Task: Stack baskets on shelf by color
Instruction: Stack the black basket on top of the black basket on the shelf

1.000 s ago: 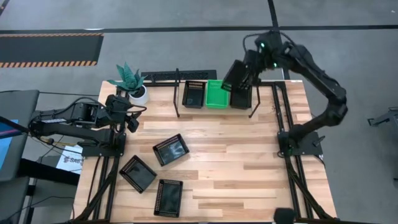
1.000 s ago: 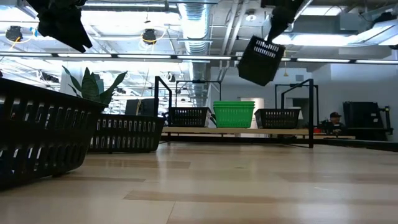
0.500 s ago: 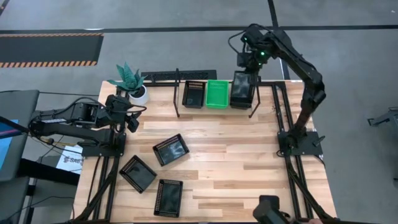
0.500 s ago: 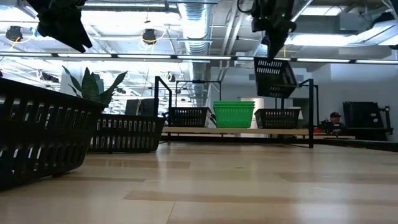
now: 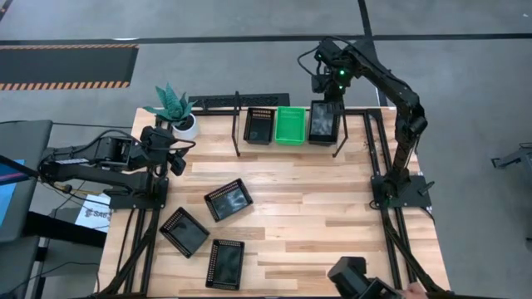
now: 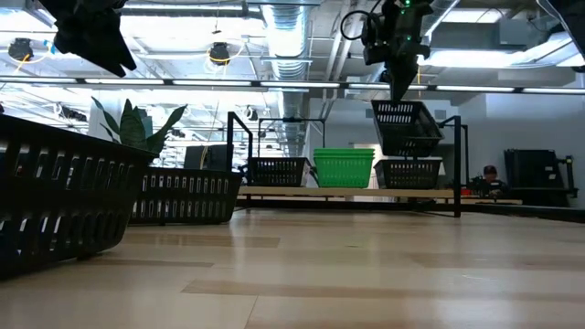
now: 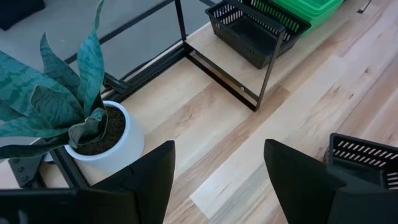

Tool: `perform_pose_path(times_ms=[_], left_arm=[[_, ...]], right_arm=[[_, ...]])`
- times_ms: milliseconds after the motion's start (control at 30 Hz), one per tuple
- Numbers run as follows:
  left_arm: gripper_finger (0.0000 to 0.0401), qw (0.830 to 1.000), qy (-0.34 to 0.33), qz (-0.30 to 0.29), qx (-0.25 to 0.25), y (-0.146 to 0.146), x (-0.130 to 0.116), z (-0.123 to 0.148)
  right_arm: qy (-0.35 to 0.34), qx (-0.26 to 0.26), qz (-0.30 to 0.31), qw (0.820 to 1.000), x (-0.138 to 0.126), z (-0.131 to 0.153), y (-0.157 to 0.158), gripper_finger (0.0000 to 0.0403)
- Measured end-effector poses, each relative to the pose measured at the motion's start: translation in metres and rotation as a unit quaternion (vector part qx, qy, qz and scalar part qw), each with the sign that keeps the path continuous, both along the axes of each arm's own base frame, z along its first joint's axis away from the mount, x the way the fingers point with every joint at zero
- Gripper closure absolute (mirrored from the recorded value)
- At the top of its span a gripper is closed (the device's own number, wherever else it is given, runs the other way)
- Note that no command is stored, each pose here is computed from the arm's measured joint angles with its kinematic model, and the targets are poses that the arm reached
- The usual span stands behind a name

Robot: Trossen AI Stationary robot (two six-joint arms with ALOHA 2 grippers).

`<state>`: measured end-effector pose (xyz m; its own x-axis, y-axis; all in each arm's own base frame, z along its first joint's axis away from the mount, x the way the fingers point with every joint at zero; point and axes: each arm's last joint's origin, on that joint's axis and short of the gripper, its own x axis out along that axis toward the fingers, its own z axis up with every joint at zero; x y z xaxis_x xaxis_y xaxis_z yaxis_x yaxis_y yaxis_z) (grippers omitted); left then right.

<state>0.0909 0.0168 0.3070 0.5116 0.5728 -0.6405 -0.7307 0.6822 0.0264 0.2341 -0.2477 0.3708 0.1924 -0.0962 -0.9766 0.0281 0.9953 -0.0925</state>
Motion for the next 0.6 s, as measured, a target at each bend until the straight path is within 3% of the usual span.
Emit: perform_pose_path(times_ms=[600], left_arm=[[0.0165,1.000,-0.002,0.003,-0.001,0.0001,-0.0001,0.0000]], right_arm=[[0.002,-0.001,-0.007,1.000,-0.0018,-0.0001,-0.0019,0.0391]])
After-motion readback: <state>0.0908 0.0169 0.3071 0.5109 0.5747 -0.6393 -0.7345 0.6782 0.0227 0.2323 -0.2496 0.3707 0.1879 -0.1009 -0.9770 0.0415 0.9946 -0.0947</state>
